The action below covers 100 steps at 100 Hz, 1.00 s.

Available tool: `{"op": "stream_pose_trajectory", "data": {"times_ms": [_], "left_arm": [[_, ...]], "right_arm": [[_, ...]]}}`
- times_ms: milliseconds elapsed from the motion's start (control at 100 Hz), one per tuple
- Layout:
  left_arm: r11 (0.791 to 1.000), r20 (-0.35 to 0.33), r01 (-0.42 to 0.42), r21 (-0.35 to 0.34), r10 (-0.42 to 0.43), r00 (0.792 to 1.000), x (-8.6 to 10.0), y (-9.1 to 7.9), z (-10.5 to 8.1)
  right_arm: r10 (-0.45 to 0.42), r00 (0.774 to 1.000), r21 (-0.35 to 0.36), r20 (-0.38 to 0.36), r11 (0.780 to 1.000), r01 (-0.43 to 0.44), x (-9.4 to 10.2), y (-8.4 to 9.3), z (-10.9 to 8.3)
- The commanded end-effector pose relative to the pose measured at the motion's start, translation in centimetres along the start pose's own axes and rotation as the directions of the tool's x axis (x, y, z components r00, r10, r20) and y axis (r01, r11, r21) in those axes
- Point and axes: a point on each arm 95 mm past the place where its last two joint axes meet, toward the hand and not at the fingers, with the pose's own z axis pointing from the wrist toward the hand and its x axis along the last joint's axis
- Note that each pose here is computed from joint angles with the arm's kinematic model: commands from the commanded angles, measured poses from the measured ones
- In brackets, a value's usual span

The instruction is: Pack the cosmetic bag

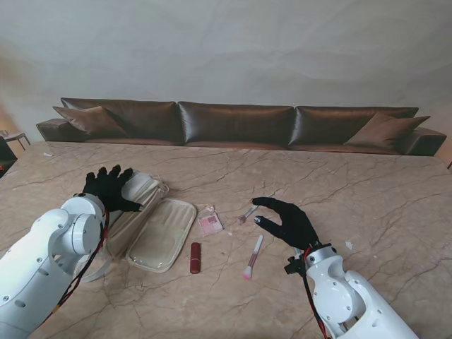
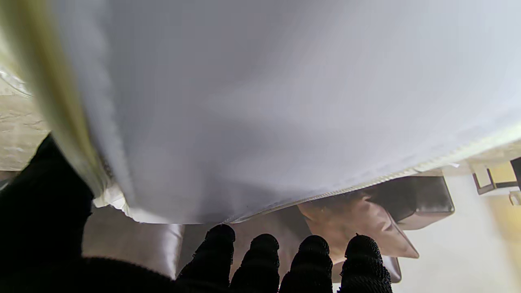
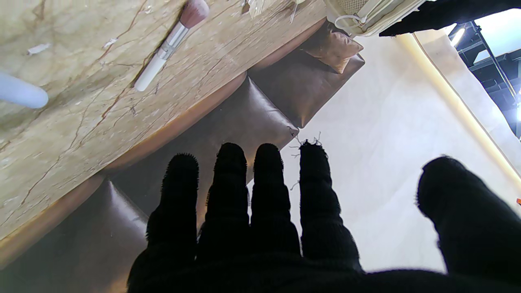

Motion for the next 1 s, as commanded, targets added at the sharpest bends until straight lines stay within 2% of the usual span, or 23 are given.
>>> {"op": "stream_pose_trajectory", "data": {"times_ms": [0,160,510,800,890,990], "left_arm": [[1.0,0.01,0.001,0.005,-0.001,1.0,-0.2,0.4,0.1],[1.0,0.036,-0.021,0.015,0.02,0.999,-0.7,0.8,0.6],[0.998,0.075,0.047,0.032,-0.05,0.996,-1.0,1.8,1.6],[0.999,0.1,0.046,0.012,-0.047,0.994,-1.0,1.8,2.0],[0.998,0.103,0.058,-0.009,-0.057,0.993,-1.0,1.9,2.1],[0.998,0.108,0.06,0.002,-0.06,0.992,-1.0,2.3,2.3]], "right_arm": [[0.011,1.0,0.005,-0.003,1.0,-0.011,0.4,-0.2,0.2],[0.016,1.0,0.013,-0.003,1.0,-0.016,0.5,-0.3,0.3],[0.021,1.0,0.034,-0.006,0.999,-0.02,0.5,-0.6,0.7],[0.003,0.999,0.068,-0.037,0.998,-0.001,1.0,0.0,2.2],[-0.018,0.999,0.088,-0.047,0.996,0.022,1.2,0.2,3.0],[-0.099,0.994,0.126,-0.056,0.986,0.105,1.3,0.5,3.8]]}}
